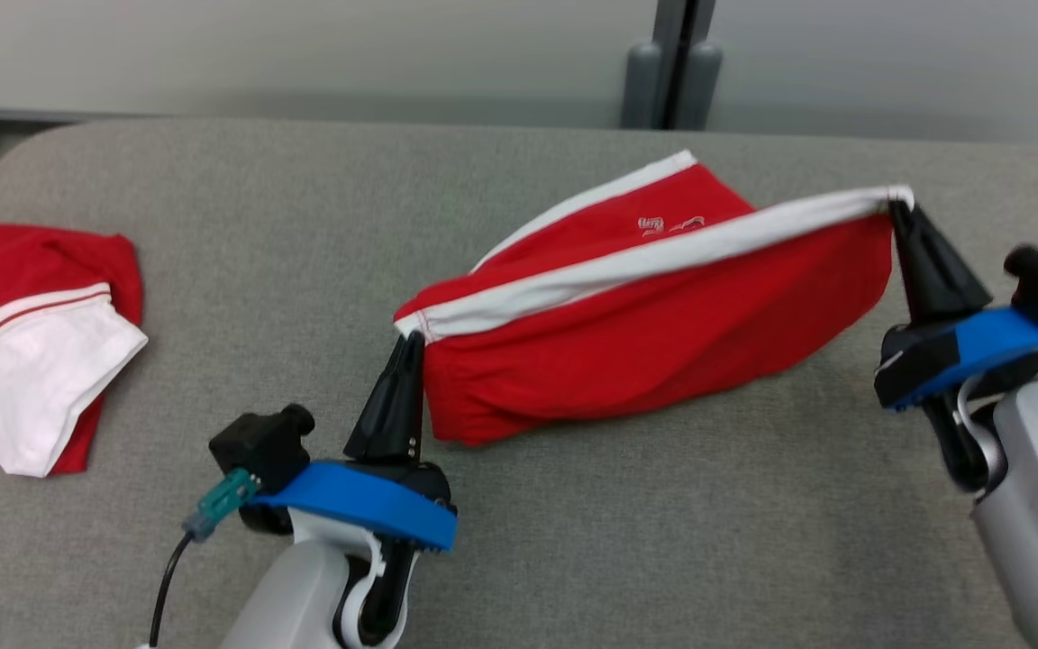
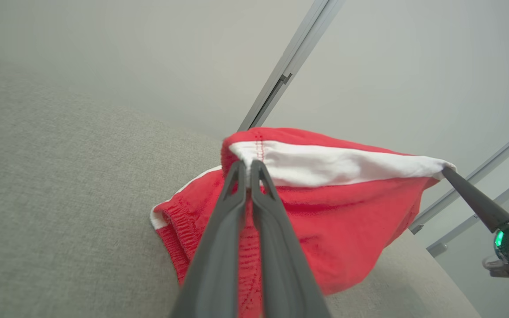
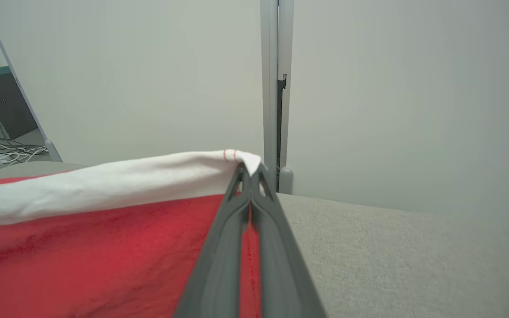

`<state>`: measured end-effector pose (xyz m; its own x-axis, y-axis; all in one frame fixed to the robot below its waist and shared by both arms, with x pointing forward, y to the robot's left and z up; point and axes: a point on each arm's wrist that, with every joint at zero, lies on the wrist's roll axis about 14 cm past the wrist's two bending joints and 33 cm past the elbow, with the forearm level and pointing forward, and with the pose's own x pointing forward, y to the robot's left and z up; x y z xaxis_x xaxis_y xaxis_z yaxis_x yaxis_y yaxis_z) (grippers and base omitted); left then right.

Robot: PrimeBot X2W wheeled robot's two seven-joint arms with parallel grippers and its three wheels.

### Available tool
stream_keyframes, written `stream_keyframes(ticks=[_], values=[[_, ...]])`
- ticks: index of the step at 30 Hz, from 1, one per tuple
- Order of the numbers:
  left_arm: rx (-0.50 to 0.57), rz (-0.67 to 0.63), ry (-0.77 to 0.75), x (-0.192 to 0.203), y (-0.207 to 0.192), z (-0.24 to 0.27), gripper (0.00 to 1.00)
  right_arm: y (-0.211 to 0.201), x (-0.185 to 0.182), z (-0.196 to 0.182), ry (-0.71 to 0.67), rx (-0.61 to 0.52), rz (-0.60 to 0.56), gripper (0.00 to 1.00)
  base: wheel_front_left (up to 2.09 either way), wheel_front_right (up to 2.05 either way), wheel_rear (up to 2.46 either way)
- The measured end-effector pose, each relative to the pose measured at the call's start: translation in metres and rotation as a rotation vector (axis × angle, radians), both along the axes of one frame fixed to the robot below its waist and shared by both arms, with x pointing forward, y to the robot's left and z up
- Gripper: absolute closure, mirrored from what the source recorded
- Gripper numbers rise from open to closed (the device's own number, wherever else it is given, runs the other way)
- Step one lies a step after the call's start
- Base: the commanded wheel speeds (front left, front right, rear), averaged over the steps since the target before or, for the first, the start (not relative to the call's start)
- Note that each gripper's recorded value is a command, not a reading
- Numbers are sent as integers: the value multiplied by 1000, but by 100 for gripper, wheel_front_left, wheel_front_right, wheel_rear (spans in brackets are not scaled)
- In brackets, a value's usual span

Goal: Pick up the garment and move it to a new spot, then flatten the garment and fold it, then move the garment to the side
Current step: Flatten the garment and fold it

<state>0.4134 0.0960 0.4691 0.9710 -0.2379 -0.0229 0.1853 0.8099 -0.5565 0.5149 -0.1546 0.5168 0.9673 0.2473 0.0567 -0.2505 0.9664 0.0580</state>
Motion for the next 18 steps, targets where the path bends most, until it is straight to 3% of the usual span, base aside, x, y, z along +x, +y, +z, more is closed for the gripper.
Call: stream_keyframes(ticks=[5,18], values=[[-18,35,26,31,13,-9,100,13,56,-7,12,-59,37,100,0,0,0],[-33,70,121,60,31,-44,100,62,131,-75,140,-136,124,100,0,0,0]])
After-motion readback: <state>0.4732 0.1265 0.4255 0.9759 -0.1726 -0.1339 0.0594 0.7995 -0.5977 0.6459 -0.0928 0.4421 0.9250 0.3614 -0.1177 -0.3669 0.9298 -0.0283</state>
